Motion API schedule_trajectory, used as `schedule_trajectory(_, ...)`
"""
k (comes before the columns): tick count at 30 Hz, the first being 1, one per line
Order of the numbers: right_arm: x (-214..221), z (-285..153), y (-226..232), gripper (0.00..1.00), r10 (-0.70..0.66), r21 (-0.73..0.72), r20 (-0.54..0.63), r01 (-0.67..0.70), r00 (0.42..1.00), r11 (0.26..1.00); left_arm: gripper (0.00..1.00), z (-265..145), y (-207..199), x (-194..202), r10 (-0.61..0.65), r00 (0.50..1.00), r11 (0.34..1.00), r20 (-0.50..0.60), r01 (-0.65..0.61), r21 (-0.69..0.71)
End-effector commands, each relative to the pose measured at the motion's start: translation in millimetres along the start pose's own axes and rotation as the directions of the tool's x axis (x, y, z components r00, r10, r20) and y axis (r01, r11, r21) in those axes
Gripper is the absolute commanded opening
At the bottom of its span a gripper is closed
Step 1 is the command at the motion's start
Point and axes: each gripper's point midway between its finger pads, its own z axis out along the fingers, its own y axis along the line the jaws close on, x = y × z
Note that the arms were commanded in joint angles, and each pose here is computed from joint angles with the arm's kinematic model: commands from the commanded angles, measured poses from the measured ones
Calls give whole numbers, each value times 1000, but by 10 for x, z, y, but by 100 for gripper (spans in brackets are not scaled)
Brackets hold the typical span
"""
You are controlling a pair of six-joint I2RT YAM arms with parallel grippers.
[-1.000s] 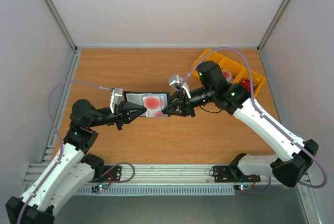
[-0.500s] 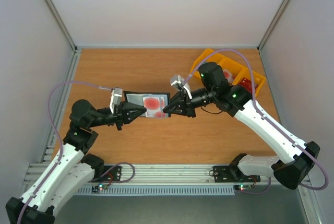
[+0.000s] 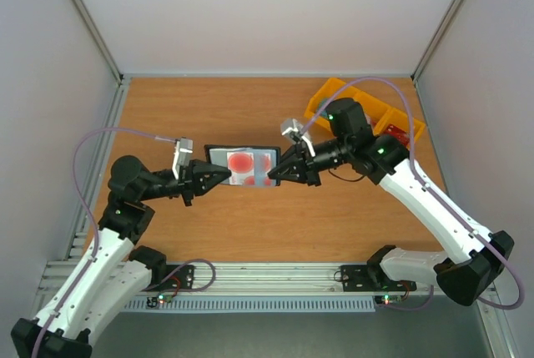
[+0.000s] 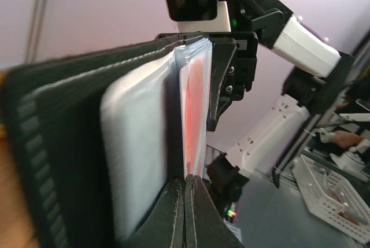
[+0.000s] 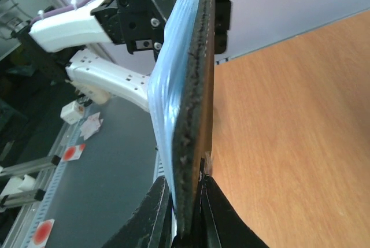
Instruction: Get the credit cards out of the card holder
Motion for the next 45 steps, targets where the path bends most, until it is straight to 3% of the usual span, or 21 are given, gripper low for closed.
schedule_trajectory(1,12,-215,112,1,8,0,11,-8,1000,1000,0,-85,-20,-274,100,993,994,60,-98,-46)
schedule_trajectory(13,-6,-258,117,1,0,0,15,0,1000,1000,0,-98,-11,-241,103,993,994,54,-101,-52)
schedule_trajectory(25,197,-542,-290,1,151,158,67,-160,986,974,0,-164,126,-189,80,995,989,58,-72,-129)
schedule_trajectory(33,362,-545,-688,1,328,267,76,-336,942,903,0,-182,-6,-278,123,989,989,83,-116,-93)
schedule_trajectory(36,509,-450,-890,1,490,253,95,-497,866,830,0,-190,11,-282,91,992,991,91,-81,-106)
schedule_trajectory(41,1119,-370,-1177,1,757,359,87,-729,648,583,0,-194,121,-232,-13,991,993,131,28,-116)
schedule_trajectory(45,1496,-201,-1163,1,873,318,70,-840,483,439,0,-188,177,-191,-36,990,991,140,52,-119)
